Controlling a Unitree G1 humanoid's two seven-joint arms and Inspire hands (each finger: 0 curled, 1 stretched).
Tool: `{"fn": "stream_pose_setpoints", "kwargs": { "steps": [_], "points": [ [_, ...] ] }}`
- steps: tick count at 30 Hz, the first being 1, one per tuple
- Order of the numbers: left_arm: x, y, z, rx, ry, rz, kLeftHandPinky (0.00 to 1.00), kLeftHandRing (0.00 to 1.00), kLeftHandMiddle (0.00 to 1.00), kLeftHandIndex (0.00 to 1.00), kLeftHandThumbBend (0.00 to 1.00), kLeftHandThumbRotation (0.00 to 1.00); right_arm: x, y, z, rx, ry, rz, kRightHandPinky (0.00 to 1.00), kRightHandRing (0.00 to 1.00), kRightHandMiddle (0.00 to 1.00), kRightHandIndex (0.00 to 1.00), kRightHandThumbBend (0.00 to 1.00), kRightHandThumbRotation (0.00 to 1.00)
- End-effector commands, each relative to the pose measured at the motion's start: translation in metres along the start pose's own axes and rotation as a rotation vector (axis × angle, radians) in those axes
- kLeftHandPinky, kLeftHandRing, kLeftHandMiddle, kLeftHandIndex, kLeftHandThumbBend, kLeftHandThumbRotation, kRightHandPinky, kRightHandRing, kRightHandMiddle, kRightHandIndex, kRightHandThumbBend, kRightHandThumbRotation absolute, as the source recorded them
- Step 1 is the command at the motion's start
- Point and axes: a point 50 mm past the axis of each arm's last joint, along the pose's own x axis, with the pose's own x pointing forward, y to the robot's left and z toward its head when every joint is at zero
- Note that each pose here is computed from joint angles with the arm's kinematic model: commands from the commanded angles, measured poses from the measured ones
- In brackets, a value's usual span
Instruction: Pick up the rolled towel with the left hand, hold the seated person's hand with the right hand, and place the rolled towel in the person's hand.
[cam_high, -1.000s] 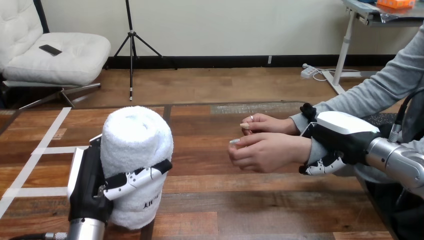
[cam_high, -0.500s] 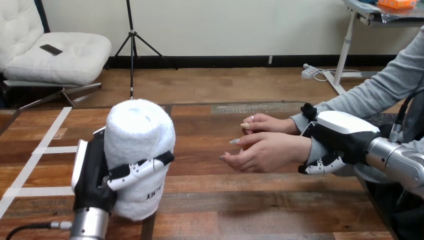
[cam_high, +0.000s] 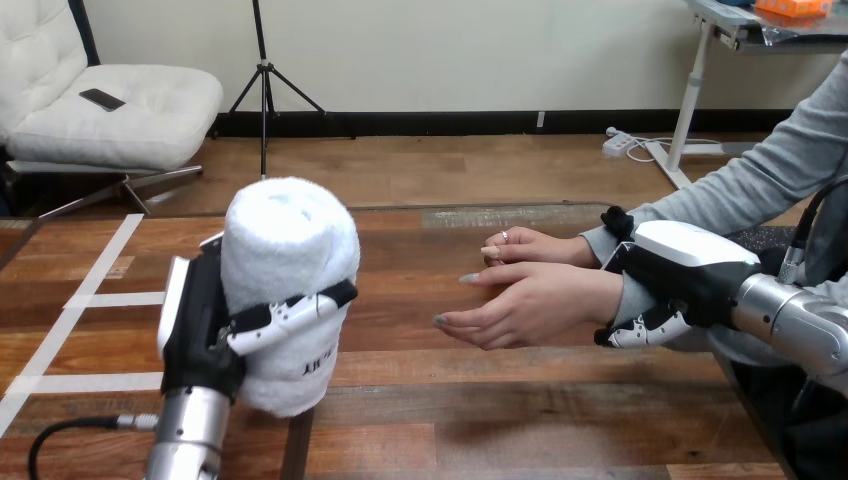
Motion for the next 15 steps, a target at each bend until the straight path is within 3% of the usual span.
{"fn": "stream_pose_setpoints", "kwargs": {
  "steps": [1,15],
  "points": [
    [0.036,-0.009,0.024,-0.039,-0.139,-0.001,0.24,0.29,0.37,0.4,0.64,0.0,0.005,-0.035,0.015,0.01,-0.076,-0.133,0.22,0.26,0.31,0.28,0.47,0.23],
    [0.052,-0.021,0.02,-0.053,-0.109,-0.025,0.27,0.32,0.38,0.4,0.61,0.0,0.005,-0.035,0.016,0.013,-0.084,-0.132,0.21,0.25,0.3,0.28,0.47,0.27]
  ]
}}
